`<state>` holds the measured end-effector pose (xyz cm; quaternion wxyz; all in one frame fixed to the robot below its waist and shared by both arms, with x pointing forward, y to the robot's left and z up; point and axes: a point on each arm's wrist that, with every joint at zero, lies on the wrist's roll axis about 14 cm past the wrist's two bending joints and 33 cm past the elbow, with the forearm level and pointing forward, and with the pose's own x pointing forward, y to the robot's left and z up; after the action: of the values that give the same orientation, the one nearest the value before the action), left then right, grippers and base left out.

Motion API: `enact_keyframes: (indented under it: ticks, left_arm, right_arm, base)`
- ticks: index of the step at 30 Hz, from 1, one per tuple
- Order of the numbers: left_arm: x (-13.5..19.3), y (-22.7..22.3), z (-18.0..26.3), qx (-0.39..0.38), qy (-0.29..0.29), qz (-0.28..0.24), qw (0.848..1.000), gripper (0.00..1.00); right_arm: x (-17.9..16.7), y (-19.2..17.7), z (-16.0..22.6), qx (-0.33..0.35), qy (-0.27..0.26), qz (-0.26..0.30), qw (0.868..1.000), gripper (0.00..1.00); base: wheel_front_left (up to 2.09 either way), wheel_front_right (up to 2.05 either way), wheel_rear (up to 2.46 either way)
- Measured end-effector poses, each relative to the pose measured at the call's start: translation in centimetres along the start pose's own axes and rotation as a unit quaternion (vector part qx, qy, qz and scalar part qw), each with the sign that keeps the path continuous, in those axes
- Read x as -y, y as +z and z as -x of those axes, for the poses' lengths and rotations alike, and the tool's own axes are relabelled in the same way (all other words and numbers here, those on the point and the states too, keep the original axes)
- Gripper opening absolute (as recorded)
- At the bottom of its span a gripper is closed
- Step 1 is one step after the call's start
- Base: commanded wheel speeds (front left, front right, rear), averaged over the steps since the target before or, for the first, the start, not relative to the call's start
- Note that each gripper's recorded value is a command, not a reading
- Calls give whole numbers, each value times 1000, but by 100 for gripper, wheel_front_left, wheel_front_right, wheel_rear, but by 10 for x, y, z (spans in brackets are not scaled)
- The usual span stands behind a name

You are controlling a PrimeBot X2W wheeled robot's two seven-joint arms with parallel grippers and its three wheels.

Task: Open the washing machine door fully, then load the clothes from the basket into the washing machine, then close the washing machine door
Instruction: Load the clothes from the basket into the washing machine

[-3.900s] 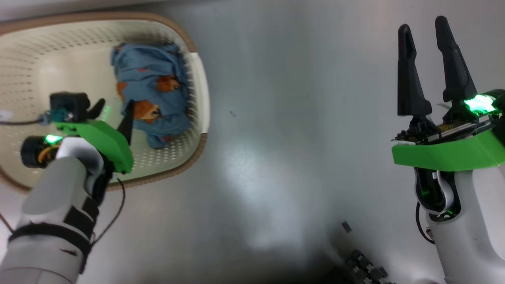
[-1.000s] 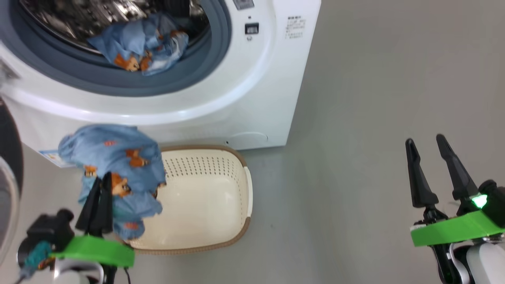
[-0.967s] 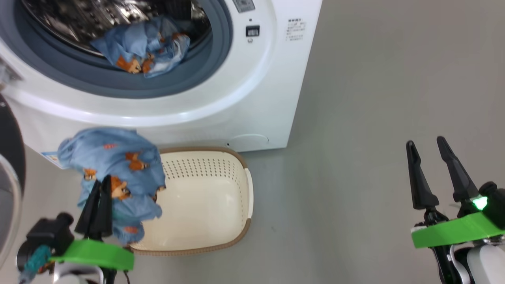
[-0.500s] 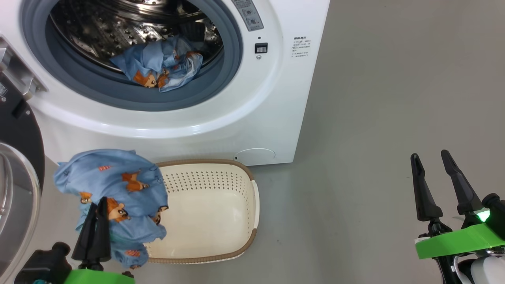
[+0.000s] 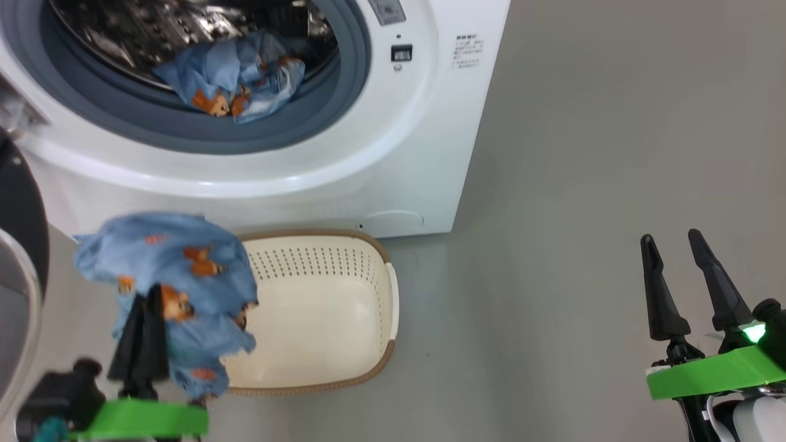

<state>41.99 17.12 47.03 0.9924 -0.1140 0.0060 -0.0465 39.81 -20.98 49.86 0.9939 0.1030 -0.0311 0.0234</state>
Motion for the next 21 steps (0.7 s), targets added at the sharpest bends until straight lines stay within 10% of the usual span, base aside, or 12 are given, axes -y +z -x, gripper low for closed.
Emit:
enact_keyframes:
  ticks: [21]
  left_arm:
    - [4, 17, -200, 45, -34, -4, 998, 0]
  right_arm:
    - [10, -47, -64, -27, -12, -9, 1000, 100]
  base:
    - [0, 0, 0]
